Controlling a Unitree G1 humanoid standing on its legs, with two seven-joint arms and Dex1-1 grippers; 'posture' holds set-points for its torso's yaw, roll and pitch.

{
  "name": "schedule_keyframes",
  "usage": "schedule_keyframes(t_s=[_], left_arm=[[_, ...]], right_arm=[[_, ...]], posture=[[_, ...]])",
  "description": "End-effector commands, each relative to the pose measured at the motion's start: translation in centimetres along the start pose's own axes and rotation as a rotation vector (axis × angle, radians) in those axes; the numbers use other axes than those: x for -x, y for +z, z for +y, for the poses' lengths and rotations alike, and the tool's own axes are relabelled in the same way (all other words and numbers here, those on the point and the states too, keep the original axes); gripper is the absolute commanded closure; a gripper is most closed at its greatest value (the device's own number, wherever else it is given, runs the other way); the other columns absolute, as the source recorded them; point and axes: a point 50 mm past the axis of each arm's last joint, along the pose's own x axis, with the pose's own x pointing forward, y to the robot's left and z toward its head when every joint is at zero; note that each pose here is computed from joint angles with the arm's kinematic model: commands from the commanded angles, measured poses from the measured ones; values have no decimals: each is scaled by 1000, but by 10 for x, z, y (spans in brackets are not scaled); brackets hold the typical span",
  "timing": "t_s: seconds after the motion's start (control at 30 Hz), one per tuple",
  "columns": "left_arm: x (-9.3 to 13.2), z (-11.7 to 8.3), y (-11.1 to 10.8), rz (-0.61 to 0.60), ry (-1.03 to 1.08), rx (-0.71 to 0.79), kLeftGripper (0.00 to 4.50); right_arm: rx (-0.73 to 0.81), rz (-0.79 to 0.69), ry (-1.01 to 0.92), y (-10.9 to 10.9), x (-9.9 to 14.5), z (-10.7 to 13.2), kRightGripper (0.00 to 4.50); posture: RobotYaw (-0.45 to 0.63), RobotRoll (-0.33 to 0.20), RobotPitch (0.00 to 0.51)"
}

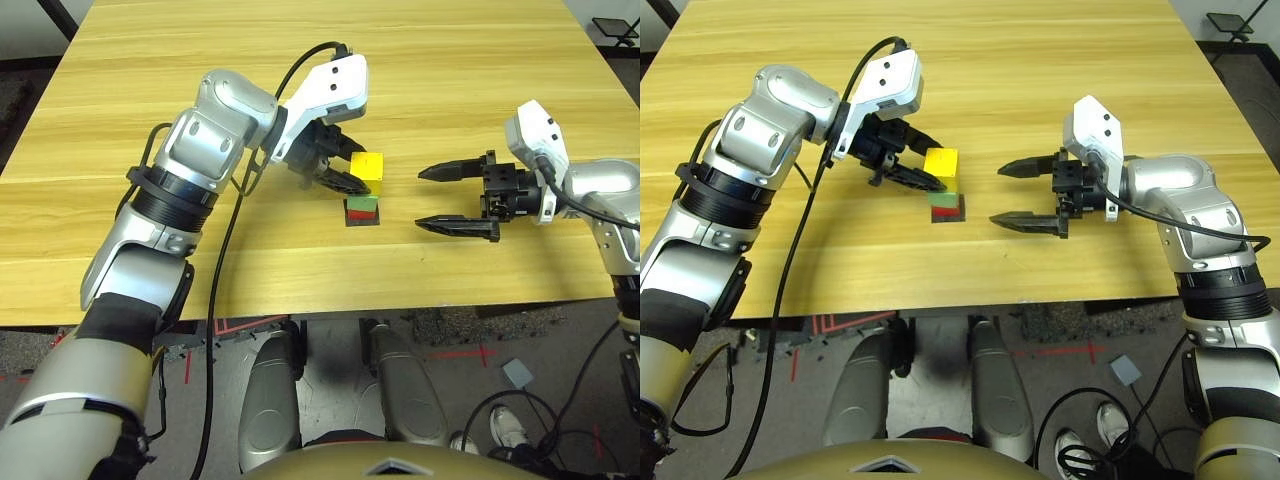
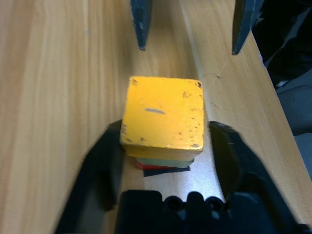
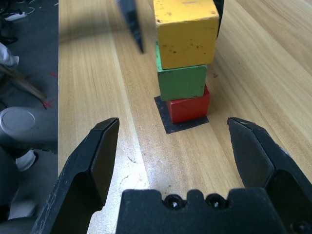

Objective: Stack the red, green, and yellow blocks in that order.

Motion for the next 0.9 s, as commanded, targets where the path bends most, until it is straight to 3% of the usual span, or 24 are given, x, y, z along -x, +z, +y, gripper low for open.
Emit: schedule_keyframes(t_s=[0.03,0.23,0.33,0.53,0.7,0.9], left_arm=[[-3,-3,12,-30,-12,8,8],[9,-4,35,-129,59,47,8],[25,-10,32,-154,119,112,8],[67,-46,-28,-96,274,380,8],[85,-60,-95,-137,839,530,8],[78,-71,-128,-334,1429,593,8]], right_arm=[[-6,4,-11,-1,6,-1,0],[-6,-2,-64,-4,21,-10,0],[-11,3,-142,-7,37,-19,0],[-160,20,-405,-39,79,-31,0],[-212,-61,-818,-72,106,-45,0],[-243,-99,-1013,-100,123,-40,0]], posture=[[39,-7,252],[39,-11,247],[34,-15,247],[29,-30,239],[41,-35,237],[40,-56,248]])
